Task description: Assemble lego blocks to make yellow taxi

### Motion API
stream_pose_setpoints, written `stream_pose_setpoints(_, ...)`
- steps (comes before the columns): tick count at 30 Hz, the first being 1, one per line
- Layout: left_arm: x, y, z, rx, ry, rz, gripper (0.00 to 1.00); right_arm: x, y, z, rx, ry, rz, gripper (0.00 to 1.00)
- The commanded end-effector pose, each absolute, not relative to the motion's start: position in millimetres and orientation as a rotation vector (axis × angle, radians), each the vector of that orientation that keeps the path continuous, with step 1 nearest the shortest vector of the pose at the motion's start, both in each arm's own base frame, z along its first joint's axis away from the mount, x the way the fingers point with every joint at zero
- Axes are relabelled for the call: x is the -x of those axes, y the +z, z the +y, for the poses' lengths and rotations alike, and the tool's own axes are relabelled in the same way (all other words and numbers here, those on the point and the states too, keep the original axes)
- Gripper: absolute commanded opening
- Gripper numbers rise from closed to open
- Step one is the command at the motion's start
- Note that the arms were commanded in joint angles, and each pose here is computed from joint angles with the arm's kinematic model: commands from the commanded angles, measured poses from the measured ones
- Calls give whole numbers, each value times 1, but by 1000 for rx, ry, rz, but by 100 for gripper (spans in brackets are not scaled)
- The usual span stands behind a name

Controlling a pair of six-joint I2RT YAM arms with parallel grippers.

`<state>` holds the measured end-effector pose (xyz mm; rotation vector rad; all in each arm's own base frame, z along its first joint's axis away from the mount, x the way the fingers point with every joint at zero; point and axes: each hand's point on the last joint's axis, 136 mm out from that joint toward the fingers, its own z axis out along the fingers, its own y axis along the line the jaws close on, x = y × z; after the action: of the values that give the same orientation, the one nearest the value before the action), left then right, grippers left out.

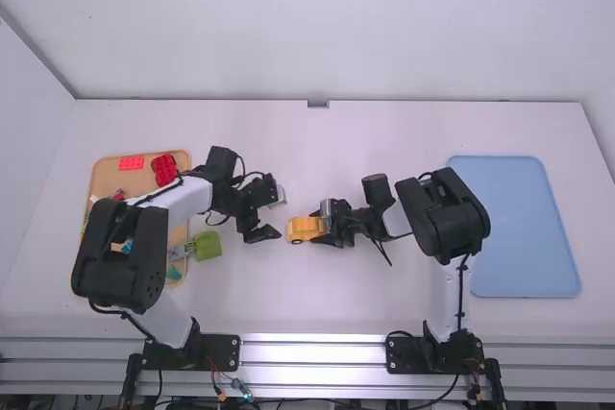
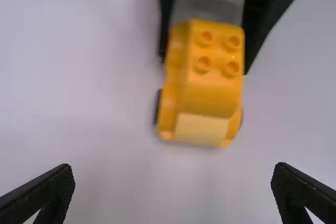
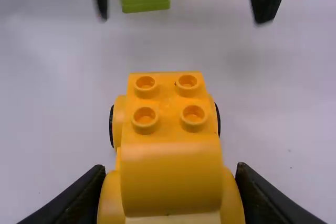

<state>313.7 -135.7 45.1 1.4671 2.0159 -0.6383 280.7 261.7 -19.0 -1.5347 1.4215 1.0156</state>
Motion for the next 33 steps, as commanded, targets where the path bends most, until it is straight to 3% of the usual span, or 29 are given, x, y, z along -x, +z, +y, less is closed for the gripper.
stream_pose_setpoints(1,-322,71,-123,-1311,-661,2008,99,-292,-27,257,1498,965,1556,46)
stream_pose_setpoints(5,-347,84,-97,-1068,-597,2111,99,-311,-7,250,1424,906,1613,46)
stream_pose_setpoints(8,-369,86,-80,-886,-523,2183,99,-346,23,224,1271,763,1733,48)
stream_pose_setpoints(9,-369,86,-80,-886,-523,2183,99,-346,23,224,1271,763,1733,48)
stream_pose_setpoints(14,-380,85,-73,-802,-449,2226,99,-378,55,158,1096,526,1889,48)
stream_pose_setpoints(16,-383,87,-69,-797,-435,2215,99,-385,63,109,977,393,2007,48)
stream_pose_setpoints(26,-393,95,-72,-810,-408,2160,99,-368,75,-45,527,148,2260,40)
stream_pose_setpoints(33,-404,104,-68,-700,-423,2150,99,-341,60,-143,85,9,2362,38)
